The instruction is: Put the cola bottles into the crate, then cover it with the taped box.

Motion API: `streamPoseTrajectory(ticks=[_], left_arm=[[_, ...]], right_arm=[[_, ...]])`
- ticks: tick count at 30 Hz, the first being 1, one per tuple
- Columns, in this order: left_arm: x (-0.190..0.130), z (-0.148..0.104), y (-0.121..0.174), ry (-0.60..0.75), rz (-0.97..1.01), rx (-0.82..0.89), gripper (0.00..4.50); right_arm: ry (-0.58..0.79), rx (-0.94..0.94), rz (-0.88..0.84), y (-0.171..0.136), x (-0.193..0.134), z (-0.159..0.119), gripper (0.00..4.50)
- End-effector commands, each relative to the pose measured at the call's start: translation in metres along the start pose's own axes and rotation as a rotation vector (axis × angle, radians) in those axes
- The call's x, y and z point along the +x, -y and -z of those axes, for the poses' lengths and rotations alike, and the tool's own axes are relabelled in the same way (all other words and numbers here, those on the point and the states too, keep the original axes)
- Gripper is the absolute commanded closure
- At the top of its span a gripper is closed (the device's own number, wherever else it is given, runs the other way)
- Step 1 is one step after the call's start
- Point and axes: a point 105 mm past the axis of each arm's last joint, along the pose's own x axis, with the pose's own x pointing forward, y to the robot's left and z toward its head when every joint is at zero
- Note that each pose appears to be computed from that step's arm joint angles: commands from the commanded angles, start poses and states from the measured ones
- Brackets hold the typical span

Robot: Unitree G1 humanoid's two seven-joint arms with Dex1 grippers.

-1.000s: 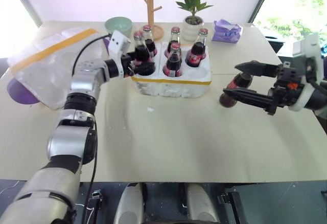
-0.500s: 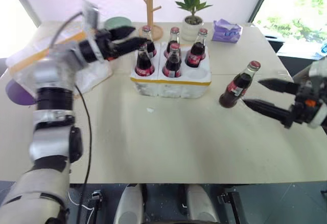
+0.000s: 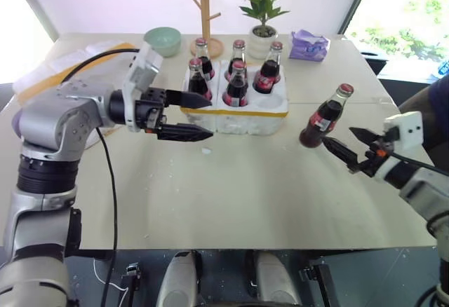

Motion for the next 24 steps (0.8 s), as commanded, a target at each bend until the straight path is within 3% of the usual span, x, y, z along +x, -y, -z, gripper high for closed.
streamPoseTrajectory(ticks=[1,12,15,17,24], left_arm=[[0.001,-0.008,0.001,0.016,-0.007,0.052,0.05],[0.002,-0.012,-0.004,0.036,-0.045,0.071,0.05],[0.0,-0.015,-0.006,0.044,-0.066,0.077,0.0],[-0.002,-0.016,-0.007,0.05,-0.08,0.081,0.0],[-0.013,-0.017,-0.011,0.068,-0.143,0.074,0.0]], right_arm=[[0.058,-0.022,0.025,0.006,0.013,-0.01,0.0],[0.09,0.041,-0.01,0.011,0.062,-0.012,0.0],[0.092,0.061,-0.025,0.01,0.068,-0.011,0.86],[0.116,0.051,-0.032,0.008,0.066,-0.017,1.69],[0.267,0.007,-0.124,-0.007,0.05,-0.074,1.69]])
